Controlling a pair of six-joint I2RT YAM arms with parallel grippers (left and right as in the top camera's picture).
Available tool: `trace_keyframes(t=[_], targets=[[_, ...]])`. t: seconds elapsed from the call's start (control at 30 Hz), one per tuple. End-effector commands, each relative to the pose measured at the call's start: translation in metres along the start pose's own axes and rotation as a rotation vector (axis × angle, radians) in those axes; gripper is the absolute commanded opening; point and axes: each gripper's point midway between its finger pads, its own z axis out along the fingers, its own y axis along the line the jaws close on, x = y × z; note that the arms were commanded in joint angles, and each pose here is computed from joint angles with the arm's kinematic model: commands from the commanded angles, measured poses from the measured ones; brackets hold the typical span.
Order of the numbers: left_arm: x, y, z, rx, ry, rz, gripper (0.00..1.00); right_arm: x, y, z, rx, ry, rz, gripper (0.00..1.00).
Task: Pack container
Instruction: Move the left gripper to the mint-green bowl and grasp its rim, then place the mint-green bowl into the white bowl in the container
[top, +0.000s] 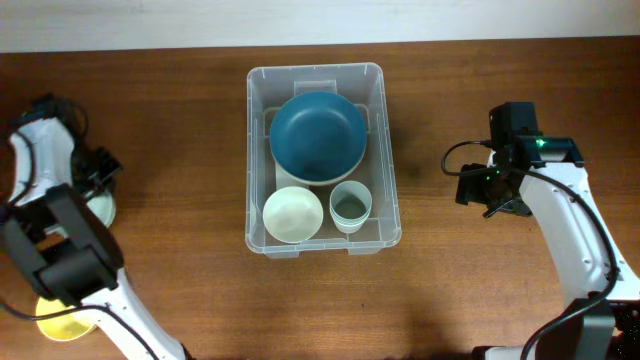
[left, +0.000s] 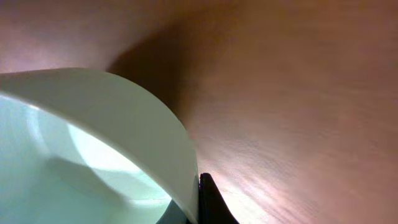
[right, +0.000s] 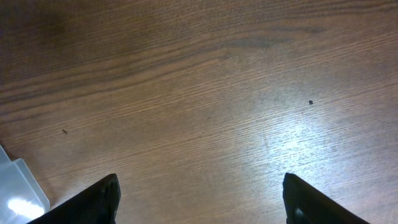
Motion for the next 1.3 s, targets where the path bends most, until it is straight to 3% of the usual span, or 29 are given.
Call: trace_keyframes(t=[0.0, 0.17, 0.33, 0.37, 0.5, 0.67, 0.83, 1.07, 1.13, 1.2, 1.23, 1.27], targets=[[0.000, -0.058, -0.073, 0.113, -0.151, 0.144, 0.01, -0.006, 0.000, -0.003, -0.001, -0.014, 0.008, 0.79], [0.045, -0.136, -0.161, 0.233, -0.323, 0.353, 0.01, -0.006, 0.000, -0.003, -0.001, -0.015, 0.008, 0.79], [0.133, -0.208, -0.219, 0.334, -0.420, 0.606, 0.01, -0.006, 0.000, -0.003, -0.001, -0.015, 0.008, 0.79], [0.165, -0.226, -0.226, 0.353, -0.424, 0.688, 0.01, -0.006, 0.000, -0.003, -0.001, -0.014, 0.008, 0.79], [0.232, -0.254, -0.218, 0.352, -0.362, 0.854, 0.01, -0.005, 0.000, -0.003, -0.001, -0.014, 0.008, 0.79], [0.301, -0.260, -0.172, 0.271, -0.196, 0.987, 0.01, -0.005, 0.000, -0.003, -0.001, -0.014, 0.008, 0.79], [0.330, -0.251, -0.135, 0.202, -0.109, 1.019, 0.01, -0.005, 0.000, -0.003, -0.002, -0.013, 0.008, 0.79], [0.343, -0.242, -0.098, 0.177, -0.036, 1.033, 0.01, -0.005, 0.000, -0.003, -0.001, -0.012, 0.007, 0.79], [0.341, -0.241, -0.095, 0.170, -0.035, 1.030, 0.09, -0.005, 0.000, -0.003, -0.001, -0.011, 0.007, 0.79], [0.339, -0.242, -0.095, 0.176, -0.040, 1.024, 0.52, -0.005, 0.000, -0.003, -0.001, -0.010, 0.007, 0.79], [0.337, -0.242, -0.096, 0.178, -0.042, 1.020, 0.63, -0.005, 0.000, -0.003, -0.001, -0.010, 0.007, 0.79], [0.334, -0.242, -0.098, 0.180, -0.044, 1.013, 0.66, -0.005, 0.000, -0.003, -0.001, -0.010, 0.007, 0.79]])
